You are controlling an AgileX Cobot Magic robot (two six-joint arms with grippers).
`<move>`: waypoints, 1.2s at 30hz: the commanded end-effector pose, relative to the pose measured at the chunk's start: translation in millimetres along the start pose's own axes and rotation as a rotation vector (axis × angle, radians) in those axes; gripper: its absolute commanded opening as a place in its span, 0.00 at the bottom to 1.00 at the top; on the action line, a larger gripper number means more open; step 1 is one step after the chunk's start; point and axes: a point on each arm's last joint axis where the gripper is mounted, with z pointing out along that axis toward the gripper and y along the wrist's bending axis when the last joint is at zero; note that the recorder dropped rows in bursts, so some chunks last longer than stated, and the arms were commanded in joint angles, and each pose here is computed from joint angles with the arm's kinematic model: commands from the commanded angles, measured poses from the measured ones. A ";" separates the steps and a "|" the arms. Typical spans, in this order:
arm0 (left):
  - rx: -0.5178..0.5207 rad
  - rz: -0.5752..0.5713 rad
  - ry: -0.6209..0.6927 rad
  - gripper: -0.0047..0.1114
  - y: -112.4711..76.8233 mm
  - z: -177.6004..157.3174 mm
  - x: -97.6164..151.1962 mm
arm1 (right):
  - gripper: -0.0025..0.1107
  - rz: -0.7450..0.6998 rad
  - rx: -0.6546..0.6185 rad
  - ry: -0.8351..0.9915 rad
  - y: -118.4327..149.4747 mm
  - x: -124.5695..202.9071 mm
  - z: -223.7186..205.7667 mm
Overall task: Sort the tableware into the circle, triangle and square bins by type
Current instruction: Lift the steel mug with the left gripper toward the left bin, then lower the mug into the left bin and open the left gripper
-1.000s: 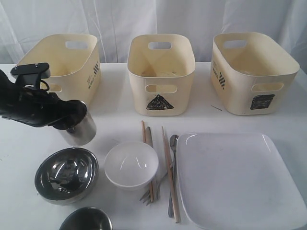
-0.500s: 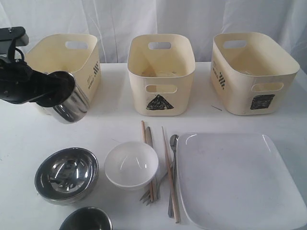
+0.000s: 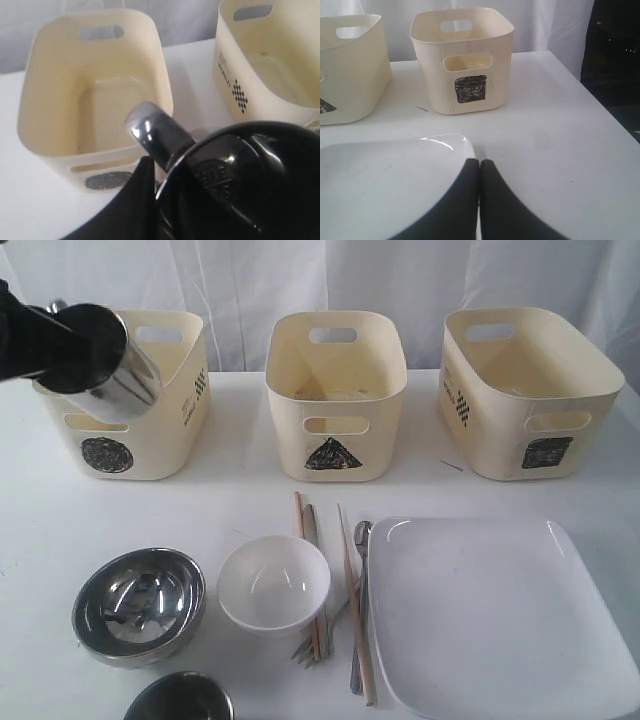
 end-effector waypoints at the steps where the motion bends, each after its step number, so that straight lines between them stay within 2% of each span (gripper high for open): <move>1: -0.053 0.062 -0.085 0.05 10.6 -6.6 -25.2 | 0.02 -0.010 -0.007 -0.014 0.3 0.4 0.1; 7: -0.132 0.060 -0.082 0.05 37.8 24.7 -33.9 | 0.02 -0.010 -0.007 -0.014 0.3 0.4 0.1; 17: -0.168 0.090 -0.075 0.05 60.0 90.3 -39.2 | 0.02 -0.010 -0.007 -0.014 0.3 0.4 0.1; 27: -0.178 0.099 -0.056 0.05 80.9 158.1 -16.1 | 0.02 -0.010 -0.007 -0.014 0.3 0.4 0.1; 36: -0.171 0.076 -0.107 0.05 86.8 179.9 -5.9 | 0.02 -0.010 -0.007 -0.014 0.3 0.4 0.1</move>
